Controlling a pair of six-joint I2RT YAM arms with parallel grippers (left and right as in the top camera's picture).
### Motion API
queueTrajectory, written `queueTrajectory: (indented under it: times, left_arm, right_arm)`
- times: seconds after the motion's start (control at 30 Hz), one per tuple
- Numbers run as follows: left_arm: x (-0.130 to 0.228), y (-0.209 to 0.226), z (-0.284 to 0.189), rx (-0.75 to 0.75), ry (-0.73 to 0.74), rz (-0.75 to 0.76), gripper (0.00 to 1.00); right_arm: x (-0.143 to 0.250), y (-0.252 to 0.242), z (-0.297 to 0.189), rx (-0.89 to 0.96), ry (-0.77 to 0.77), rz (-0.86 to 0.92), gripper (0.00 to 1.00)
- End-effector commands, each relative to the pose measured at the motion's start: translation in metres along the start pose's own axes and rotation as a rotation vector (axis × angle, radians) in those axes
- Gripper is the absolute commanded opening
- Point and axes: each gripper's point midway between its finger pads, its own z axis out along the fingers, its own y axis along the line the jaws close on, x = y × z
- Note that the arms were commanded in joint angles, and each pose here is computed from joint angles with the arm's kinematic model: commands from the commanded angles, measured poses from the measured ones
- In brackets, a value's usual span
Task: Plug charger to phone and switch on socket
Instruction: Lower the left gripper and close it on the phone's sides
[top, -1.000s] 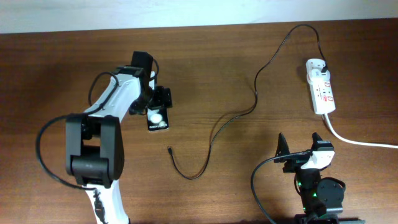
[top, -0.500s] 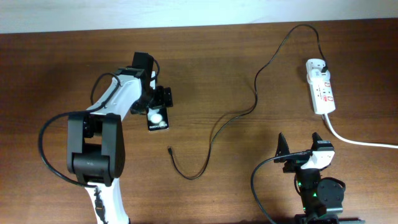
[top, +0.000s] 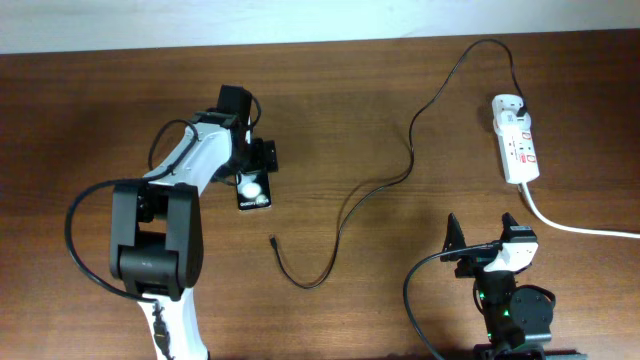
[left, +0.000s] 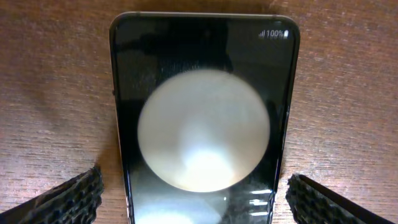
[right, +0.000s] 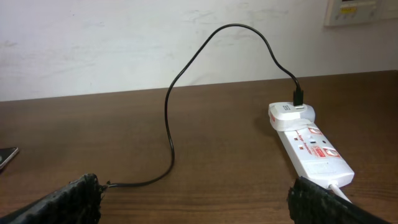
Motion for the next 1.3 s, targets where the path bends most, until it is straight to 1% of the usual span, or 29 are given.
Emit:
queueTrajectory:
  times: [0.0,0.3,0.37,0.4,0.43,0.47,0.5,0.6,0.7,0.73,0.77,0.8,0.87,0.93,1.13,1.2,1.27]
  left_arm:
    - [0.007,0.001,0.011,0.002,0.014,-0.014,0.99]
    - [0.028,0.008,0.019,-0.031,0.071,-0.009,1.0]
    - [0.029,0.014,0.021,-0.061,0.067,-0.009,0.98]
    - [0.029,0.014,0.021,-0.06,0.068,-0.008,0.96]
    - [0.03,0.014,0.021,-0.061,0.068,-0.008,0.79]
    - [0.03,0.014,0.021,-0.06,0.068,-0.008,0.71]
    - [0.03,0.014,0.021,-0.06,0.068,-0.013,0.69]
    - [0.031,0.01,0.021,-0.047,0.072,-0.05,0.72]
    - [0.035,0.001,0.021,-0.045,0.078,-0.028,0.8]
    - [0.038,-0.004,0.021,-0.044,0.082,-0.012,0.9]
    - [0.041,-0.009,0.021,-0.045,0.089,0.003,0.94]
    - [0.047,-0.013,0.02,-0.055,0.101,0.02,0.97]
    - [0.053,-0.015,0.019,-0.076,0.117,0.039,1.0]
    - [0.062,-0.014,0.019,-0.091,0.146,0.047,0.99]
    - [0.063,-0.014,0.018,-0.09,0.15,0.047,1.0]
    - [0.061,-0.016,0.019,-0.086,0.144,0.06,0.99]
    - [0.06,-0.02,0.019,-0.077,0.135,0.118,0.92]
  right_arm:
    - [0.003,0.0,0.0,0.002,0.006,0.002,0.99]
    - [0.003,0.0,0.0,0.002,0.006,0.002,0.99]
    - [0.003,0.0,0.0,0.002,0.006,0.002,0.99]
    - [0.003,0.0,0.0,0.002,0.006,0.002,0.99]
    - [0.003,0.0,0.0,0.002,0.006,0.002,0.99]
    - [0.003,0.0,0.0,0.002,0.006,0.002,0.99]
    - [0.003,0.0,0.0,0.002,0.006,0.002,0.99]
    - [0.003,0.0,0.0,0.002,0.006,0.002,0.99]
    - [0.003,0.0,0.0,0.002,0.006,0.002,0.99]
    - [0.003,0.0,0.0,0.002,0.006,0.002,0.99]
    - [0.003,0.0,0.0,0.002,0.006,0.002,0.99]
    - [0.003,0.0,0.0,0.002,0.006,0.002,0.99]
    - [0.003,0.0,0.0,0.002,0.006,0.002,0.99]
    - [0.003,0.0,0.0,0.002,0.006,0.002,0.99]
    - [0.003,0.0,0.0,0.002,0.006,0.002,0.99]
    - [0.003,0.0,0.0,0.002,0.006,0.002,0.99]
    - [0.003,0.0,0.0,0.002,0.006,0.002,0.99]
